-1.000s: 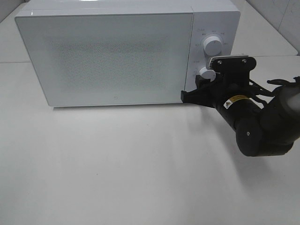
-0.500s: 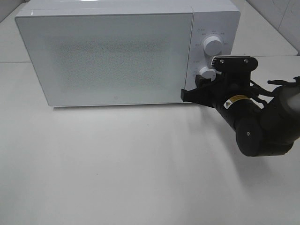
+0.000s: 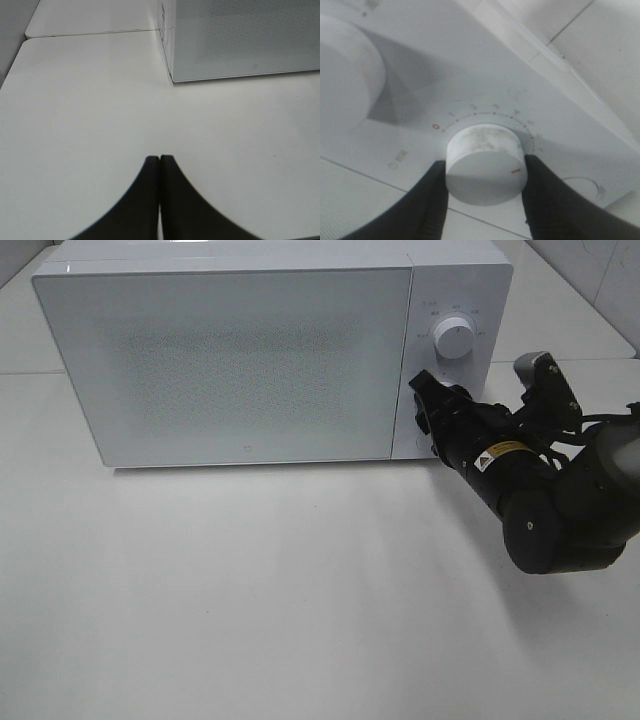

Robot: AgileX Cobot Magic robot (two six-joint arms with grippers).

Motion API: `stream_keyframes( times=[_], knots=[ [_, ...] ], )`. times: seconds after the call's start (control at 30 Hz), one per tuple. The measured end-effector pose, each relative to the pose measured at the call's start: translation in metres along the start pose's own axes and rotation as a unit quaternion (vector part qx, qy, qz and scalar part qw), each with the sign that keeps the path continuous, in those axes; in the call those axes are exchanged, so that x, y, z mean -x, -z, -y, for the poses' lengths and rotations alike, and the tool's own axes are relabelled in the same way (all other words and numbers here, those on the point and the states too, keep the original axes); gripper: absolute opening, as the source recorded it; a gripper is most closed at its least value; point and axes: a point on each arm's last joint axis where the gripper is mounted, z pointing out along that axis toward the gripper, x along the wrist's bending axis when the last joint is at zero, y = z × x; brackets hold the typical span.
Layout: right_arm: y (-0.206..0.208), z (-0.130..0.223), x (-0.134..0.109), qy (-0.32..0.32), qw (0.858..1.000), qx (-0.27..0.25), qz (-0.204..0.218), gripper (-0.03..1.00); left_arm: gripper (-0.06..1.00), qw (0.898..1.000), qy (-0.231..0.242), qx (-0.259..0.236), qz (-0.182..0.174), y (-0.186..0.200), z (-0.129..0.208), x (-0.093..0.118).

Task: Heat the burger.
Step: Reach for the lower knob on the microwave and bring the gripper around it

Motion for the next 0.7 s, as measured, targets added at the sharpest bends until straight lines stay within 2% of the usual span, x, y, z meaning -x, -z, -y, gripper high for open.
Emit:
stream_keyframes(
  times=[0.03,0.07,0.1,0.13,0.17,0.23,0.27,0.3,0.33,0.37,0.4,0.43,0.53,0.7],
  knots=[
    [0.0000,0.0000,0.0000,0.000,1.000,0.000,0.000,0.44,0.00,1.000,0.000,0.000,0.000,0.0000,0.0000,0.0000],
    [0.0000,-0.0001,-0.0004,-0.063,0.998,0.001,-0.002,0.44,0.00,1.000,0.000,0.000,0.000,0.0000,0.0000,0.0000],
    [0.0000,-0.0002,-0.0006,-0.093,0.996,0.001,-0.003,0.44,0.00,1.000,0.000,0.000,0.000,0.0000,0.0000,0.0000],
    [0.0000,-0.0002,-0.0006,-0.093,0.996,0.001,-0.003,0.44,0.00,1.000,0.000,0.000,0.000,0.0000,0.0000,0.0000],
    [0.0000,-0.0004,-0.0010,-0.152,0.988,0.001,-0.006,0.44,0.00,1.000,0.000,0.000,0.000,0.0000,0.0000,0.0000],
    [0.0000,-0.0005,-0.0011,-0.175,0.985,0.002,-0.007,0.44,0.00,1.000,0.000,0.000,0.000,0.0000,0.0000,0.0000],
    [0.0000,-0.0007,-0.0015,-0.226,0.974,0.002,-0.009,0.44,0.00,1.000,0.000,0.000,0.000,0.0000,0.0000,0.0000],
    [0.0000,-0.0008,-0.0015,-0.251,0.968,0.002,-0.009,0.44,0.00,1.000,0.000,0.000,0.000,0.0000,0.0000,0.0000],
    [0.0000,-0.0008,-0.0015,-0.251,0.968,0.002,-0.009,0.44,0.00,1.000,0.000,0.000,0.000,0.0000,0.0000,0.0000],
    [0.0000,-0.0010,-0.0017,-0.293,0.956,0.002,-0.011,0.44,0.00,1.000,0.000,0.000,0.000,0.0000,0.0000,0.0000],
    [0.0000,-0.0010,-0.0017,-0.293,0.956,0.002,-0.011,0.44,0.00,1.000,0.000,0.000,0.000,0.0000,0.0000,0.0000],
    [0.0000,-0.0011,-0.0019,-0.321,0.947,0.002,-0.012,0.44,0.00,1.000,0.000,0.000,0.000,0.0000,0.0000,0.0000],
    [0.0002,-0.0009,-0.0024,-0.347,0.938,0.004,-0.013,0.44,0.00,1.000,0.000,0.000,0.000,0.0000,0.0000,0.0000],
    [0.0005,-0.0006,-0.0026,-0.356,0.934,0.006,-0.012,0.44,0.00,1.000,0.000,0.000,0.000,0.0000,0.0000,0.0000]
  ],
)
